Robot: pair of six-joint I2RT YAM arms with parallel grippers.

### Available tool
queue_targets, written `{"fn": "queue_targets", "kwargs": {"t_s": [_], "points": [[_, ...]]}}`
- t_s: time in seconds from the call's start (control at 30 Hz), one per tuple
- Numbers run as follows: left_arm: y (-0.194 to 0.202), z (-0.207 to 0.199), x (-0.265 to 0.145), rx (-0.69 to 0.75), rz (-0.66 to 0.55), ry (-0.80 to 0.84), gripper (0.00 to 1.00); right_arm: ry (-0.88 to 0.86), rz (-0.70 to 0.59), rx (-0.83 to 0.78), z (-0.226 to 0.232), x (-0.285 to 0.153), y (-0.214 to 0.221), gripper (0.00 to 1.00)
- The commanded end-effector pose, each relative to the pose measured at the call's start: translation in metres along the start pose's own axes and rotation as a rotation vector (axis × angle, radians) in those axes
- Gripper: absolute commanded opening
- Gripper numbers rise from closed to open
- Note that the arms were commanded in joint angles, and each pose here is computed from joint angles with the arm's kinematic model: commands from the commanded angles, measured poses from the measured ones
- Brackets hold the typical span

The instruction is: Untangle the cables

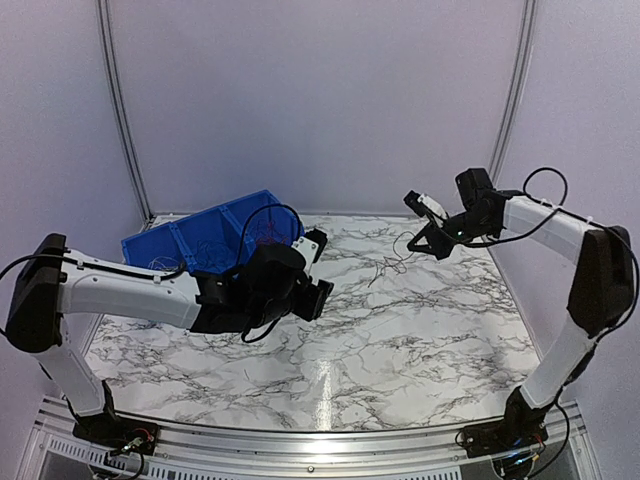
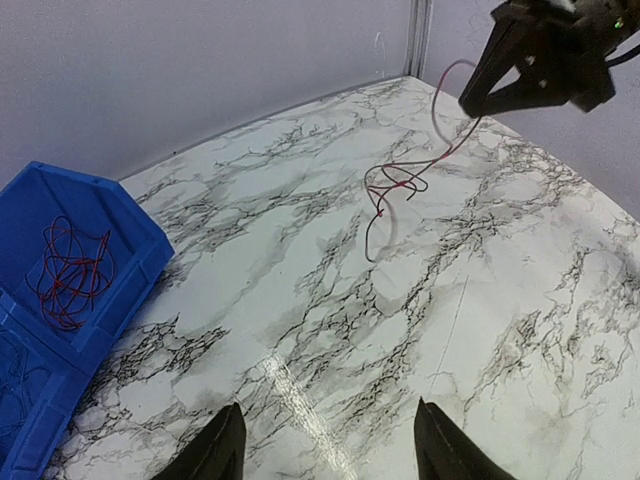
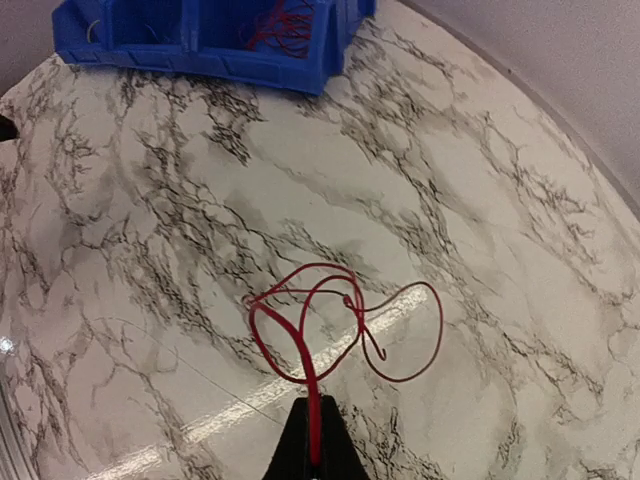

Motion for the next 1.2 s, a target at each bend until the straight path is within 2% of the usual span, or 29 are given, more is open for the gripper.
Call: {"fn": "queue_targets", "kwargs": {"t_s": [0.0, 0.2, 0.43, 0.63, 0.83, 0.97, 1.03, 1.1, 1.17], "points": [[-0.002, -0.005, -0.011, -0.016, -0.031, 0.039, 0.60, -0.104, -0.047, -0.057, 0.047, -0.022, -0.029, 0.00], [0.020, -0.026, -0.013, 0.097, -0.090, 0.091, 0.64, -0.288, -0.100, -0.037, 0.094, -0.014, -0.035, 0.00], [0.061, -0.046, 0.008, 0.100, -0.029, 0.136, 0.66, -0.462, -0.113, -0.034, 0.139, 0.021, -0.012, 0.00], [0.086, -0.060, 0.027, 0.065, 0.027, 0.183, 0.64, -0.541, -0.104, 0.006, 0.147, 0.035, 0.000, 0.00], [0.101, -0.057, 0.053, 0.037, 0.037, 0.124, 0.62, -0.548, -0.109, 0.004, 0.149, 0.035, -0.001, 0.00], [0.109, -0.052, 0.067, 0.012, 0.051, 0.104, 0.58, -0.547, -0.110, 0.001, 0.150, 0.034, 0.000, 0.00], [0.114, -0.052, 0.072, 0.002, 0.072, 0.117, 0.53, -0.546, -0.113, -0.002, 0.150, 0.033, -0.001, 0.00], [0.121, -0.051, 0.077, -0.003, 0.090, 0.124, 0.44, -0.548, -0.114, -0.002, 0.150, 0.033, -0.001, 0.00], [0.126, -0.048, 0.081, 0.001, 0.100, 0.116, 0.30, -0.549, -0.115, -0.004, 0.150, 0.032, -0.002, 0.00]]}}
Point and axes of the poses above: each gripper's point midway between its finger pads, its own x axis out along the fingers, its own z axis along the line the jaws close on, y = z × x, the point moved 1 cm from there along -x, back along the fingers, and after that the axes turned 14 degrees about -x, right-handed, at the moved point
